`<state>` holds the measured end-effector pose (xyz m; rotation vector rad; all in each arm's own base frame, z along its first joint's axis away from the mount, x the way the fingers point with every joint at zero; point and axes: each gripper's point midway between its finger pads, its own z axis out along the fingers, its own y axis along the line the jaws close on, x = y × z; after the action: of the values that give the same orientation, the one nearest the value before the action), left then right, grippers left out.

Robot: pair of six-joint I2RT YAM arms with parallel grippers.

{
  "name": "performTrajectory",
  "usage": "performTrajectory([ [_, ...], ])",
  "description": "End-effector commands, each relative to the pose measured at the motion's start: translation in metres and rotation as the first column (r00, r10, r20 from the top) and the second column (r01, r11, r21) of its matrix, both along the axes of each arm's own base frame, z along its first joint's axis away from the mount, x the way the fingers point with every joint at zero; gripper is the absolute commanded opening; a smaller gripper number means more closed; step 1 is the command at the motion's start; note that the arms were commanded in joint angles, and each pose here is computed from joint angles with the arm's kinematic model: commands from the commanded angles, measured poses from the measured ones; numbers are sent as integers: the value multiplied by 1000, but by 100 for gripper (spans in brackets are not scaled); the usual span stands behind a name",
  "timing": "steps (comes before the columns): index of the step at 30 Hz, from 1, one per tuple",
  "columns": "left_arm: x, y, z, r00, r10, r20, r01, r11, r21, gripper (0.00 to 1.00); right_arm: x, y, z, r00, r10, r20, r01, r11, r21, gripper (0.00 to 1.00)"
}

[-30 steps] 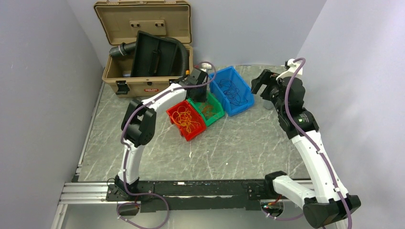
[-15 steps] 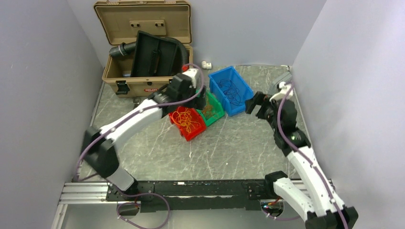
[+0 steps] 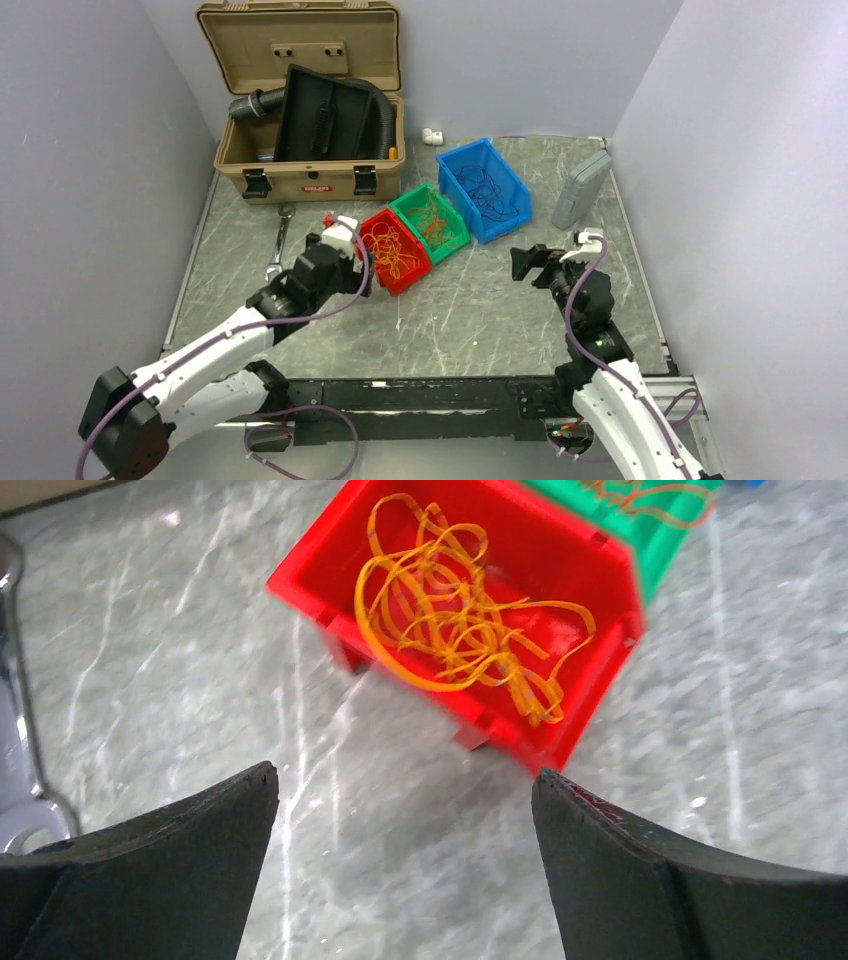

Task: Untangle the cables

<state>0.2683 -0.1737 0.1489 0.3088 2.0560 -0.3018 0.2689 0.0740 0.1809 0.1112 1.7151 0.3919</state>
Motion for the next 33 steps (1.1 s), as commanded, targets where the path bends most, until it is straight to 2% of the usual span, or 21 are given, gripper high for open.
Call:
performTrajectory([
  [1, 9, 27, 9, 979, 87, 186, -92, 996, 15, 99, 4, -10, 1, 997, -45, 70, 47, 999, -26, 100],
  [7, 11, 66, -7, 939, 198, 279, -230, 970, 84, 99, 6, -8, -10, 988, 45, 149, -10, 974, -226, 99],
  [12, 29, 97, 1, 906, 257, 336, -295, 953, 65, 99, 23, -35, -13, 972, -105, 211, 159, 953, -256, 99],
  [14, 34, 117, 5, 879, 287, 380, -347, 933, 98, 99, 31, -50, -17, 960, -169, 223, 233, 925, -301, 99],
  [16, 37, 144, 5, 835, 358, 418, -443, 888, 125, 99, 42, -66, -17, 943, -234, 234, 298, 910, -290, 99],
  [20, 49, 181, -9, 789, 430, 439, -515, 853, 89, 99, 64, -84, -34, 945, -257, 202, 308, 907, -288, 97],
  [22, 58, 194, -16, 783, 443, 436, -528, 844, 90, 99, 71, -89, -41, 947, -259, 190, 307, 905, -296, 97],
  [26, 82, 203, -25, 813, 455, 363, -509, 859, 64, 98, 77, -87, -52, 954, -233, 186, 276, 926, -258, 95],
  [28, 87, 209, -16, 788, 464, 405, -503, 864, -11, 95, 79, -88, -56, 953, -237, 190, 282, 923, -261, 95],
  [31, 89, 220, -16, 771, 478, 420, -503, 862, -59, 93, 87, -89, -68, 955, -245, 170, 284, 921, -268, 95],
  [33, 90, 214, -20, 776, 436, 455, -456, 887, -73, 90, 92, -89, -72, 954, -241, 176, 283, 918, -278, 93],
])
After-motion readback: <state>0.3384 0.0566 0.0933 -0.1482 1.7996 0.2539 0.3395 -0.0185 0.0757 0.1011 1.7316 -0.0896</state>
